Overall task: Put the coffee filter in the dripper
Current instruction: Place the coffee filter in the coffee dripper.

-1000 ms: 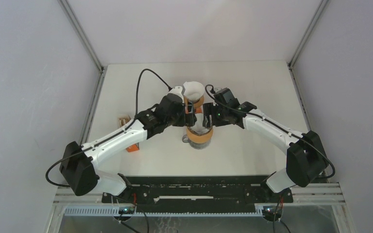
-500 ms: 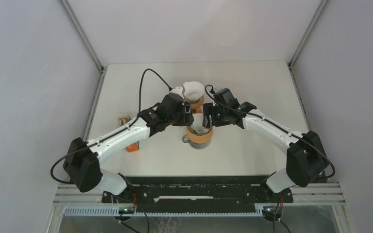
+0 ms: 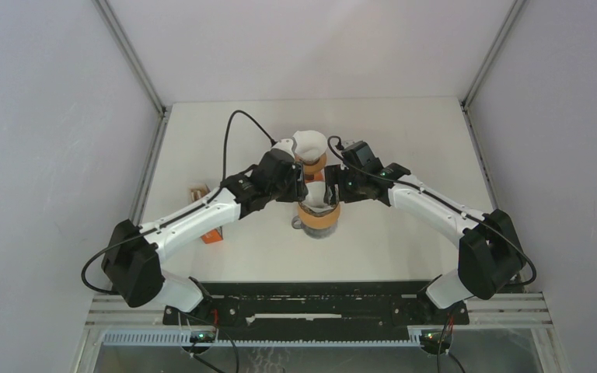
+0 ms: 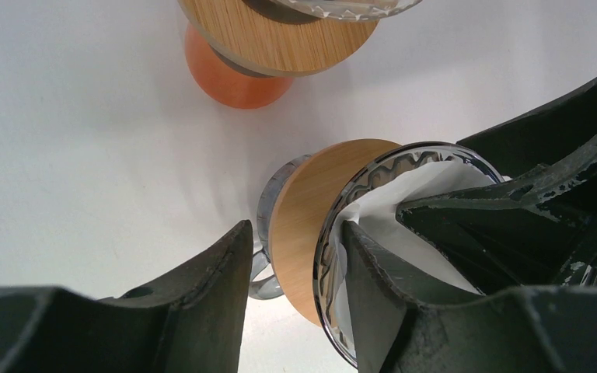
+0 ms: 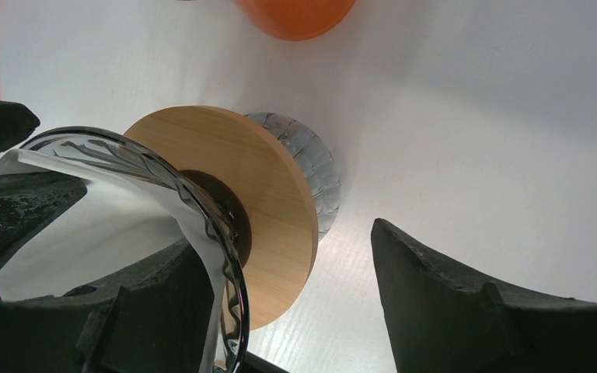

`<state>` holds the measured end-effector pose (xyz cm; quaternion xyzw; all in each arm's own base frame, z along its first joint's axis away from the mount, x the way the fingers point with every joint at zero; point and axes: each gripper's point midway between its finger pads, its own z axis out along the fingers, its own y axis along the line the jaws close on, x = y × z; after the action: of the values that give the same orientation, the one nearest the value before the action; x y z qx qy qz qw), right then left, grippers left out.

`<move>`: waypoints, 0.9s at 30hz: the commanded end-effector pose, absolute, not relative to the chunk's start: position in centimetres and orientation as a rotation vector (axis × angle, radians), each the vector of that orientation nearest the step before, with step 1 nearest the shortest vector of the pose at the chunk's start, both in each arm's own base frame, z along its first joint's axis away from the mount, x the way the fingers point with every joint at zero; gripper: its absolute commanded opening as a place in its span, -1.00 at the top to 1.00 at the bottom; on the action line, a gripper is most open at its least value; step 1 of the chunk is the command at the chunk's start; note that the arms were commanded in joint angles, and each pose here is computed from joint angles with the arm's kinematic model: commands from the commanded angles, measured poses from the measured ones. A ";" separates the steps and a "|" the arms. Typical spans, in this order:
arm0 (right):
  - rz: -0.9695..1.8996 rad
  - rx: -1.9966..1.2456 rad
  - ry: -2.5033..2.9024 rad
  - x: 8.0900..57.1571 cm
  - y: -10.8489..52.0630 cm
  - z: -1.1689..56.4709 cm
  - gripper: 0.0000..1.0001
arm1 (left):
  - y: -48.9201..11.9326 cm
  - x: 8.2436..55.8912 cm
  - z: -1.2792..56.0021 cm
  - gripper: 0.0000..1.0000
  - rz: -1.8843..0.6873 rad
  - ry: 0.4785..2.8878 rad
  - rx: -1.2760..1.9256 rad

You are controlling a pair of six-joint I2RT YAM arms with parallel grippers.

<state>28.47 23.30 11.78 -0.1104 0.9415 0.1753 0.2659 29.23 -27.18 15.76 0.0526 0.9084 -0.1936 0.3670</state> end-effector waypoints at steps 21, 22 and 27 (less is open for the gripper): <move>0.614 -0.304 2.401 28.4 24.4 16.4 -0.58 | -28.0 28.4 17.9 -0.19 -0.527 2.293 0.188; 0.618 -0.303 2.398 28.4 24.4 16.6 -0.58 | -28.0 28.4 18.1 -0.19 -0.530 2.289 0.186; 0.627 -0.292 2.386 28.5 24.3 17.0 -0.59 | -28.1 28.6 18.6 -0.20 -0.537 2.277 0.185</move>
<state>28.01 23.92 14.73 -0.1160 0.9251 0.2150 0.2908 28.15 -27.39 15.30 0.0654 0.9135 -0.1875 0.3550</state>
